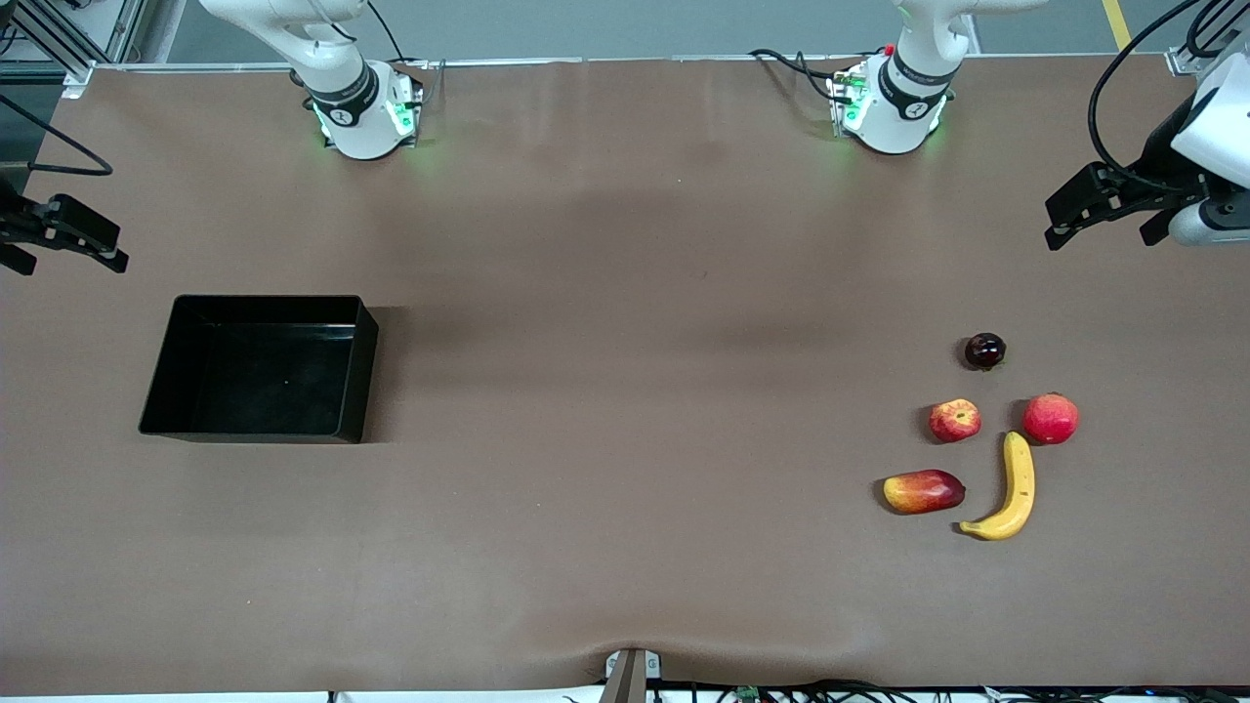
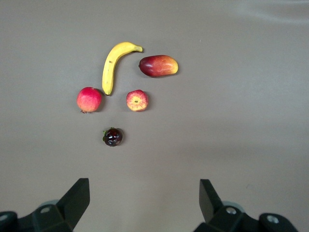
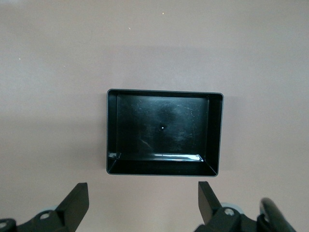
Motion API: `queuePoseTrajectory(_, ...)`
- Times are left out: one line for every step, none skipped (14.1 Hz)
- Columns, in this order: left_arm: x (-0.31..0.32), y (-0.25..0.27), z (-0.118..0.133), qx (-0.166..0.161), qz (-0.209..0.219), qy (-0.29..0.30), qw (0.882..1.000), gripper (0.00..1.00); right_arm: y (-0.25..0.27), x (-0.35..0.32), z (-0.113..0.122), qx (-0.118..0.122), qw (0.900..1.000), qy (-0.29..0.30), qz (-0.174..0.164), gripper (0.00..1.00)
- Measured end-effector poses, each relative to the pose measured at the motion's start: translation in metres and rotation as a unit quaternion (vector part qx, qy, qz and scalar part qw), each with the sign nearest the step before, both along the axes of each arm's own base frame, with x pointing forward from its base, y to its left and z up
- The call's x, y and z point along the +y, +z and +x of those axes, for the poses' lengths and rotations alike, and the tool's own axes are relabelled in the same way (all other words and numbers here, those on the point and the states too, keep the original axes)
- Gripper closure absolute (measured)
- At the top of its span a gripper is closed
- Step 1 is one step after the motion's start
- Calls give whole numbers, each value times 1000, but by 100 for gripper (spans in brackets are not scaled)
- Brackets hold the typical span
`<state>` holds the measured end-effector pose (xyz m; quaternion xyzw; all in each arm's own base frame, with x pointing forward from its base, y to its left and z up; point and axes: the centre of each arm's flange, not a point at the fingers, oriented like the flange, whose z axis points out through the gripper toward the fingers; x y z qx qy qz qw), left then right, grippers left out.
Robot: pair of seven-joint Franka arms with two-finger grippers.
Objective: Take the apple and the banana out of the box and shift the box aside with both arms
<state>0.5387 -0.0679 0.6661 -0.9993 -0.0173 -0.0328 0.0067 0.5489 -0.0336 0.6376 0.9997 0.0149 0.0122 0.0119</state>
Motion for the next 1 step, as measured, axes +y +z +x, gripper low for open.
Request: queuePoseTrajectory(0,0,0,0,0,0,1000,0,-1,0,0,1,1000,0,0,0)
